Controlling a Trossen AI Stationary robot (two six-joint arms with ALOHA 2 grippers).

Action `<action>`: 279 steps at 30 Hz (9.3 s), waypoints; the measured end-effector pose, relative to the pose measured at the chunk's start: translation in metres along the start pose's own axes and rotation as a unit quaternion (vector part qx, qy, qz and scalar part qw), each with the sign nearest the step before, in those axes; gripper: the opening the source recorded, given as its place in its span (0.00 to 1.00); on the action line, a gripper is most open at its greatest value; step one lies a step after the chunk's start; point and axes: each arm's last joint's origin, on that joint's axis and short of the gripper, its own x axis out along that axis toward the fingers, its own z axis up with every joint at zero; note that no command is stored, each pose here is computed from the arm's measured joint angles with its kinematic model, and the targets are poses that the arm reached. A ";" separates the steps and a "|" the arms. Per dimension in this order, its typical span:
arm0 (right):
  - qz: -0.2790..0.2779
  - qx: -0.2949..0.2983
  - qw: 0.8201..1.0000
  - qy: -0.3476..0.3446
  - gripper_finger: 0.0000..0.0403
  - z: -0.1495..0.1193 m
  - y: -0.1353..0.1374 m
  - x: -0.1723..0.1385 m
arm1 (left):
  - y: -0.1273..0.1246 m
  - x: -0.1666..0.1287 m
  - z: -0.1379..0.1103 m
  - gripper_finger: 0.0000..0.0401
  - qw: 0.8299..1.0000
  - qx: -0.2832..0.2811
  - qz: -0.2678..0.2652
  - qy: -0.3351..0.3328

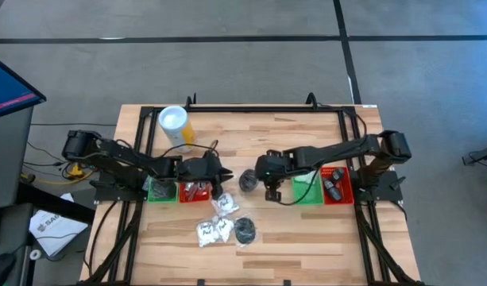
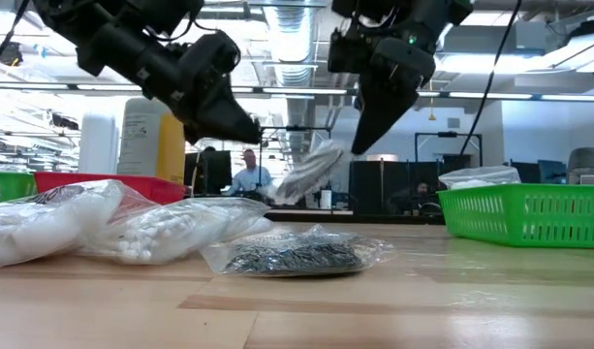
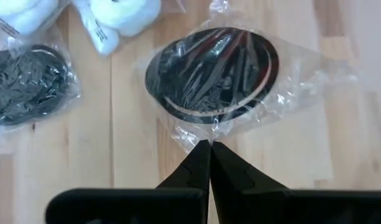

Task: Pick & Place Travel size toiletries
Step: Put the black hair brush into the left green bin, then put the white cotton pack into the right green bin

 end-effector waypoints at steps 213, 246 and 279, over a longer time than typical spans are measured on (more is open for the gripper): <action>-0.075 -0.084 0.989 -0.099 0.32 0.015 0.019 -0.057 | 0.040 -0.166 -0.012 0.08 0.858 -0.360 0.252 0.266; -0.075 -0.084 0.989 -0.100 0.32 0.015 0.019 -0.057 | 0.040 -0.164 -0.013 0.31 0.863 -0.335 0.255 0.280; -0.069 -0.081 0.991 -0.077 0.32 0.011 0.027 -0.047 | -0.013 -0.123 0.004 0.31 0.968 -0.123 0.003 0.217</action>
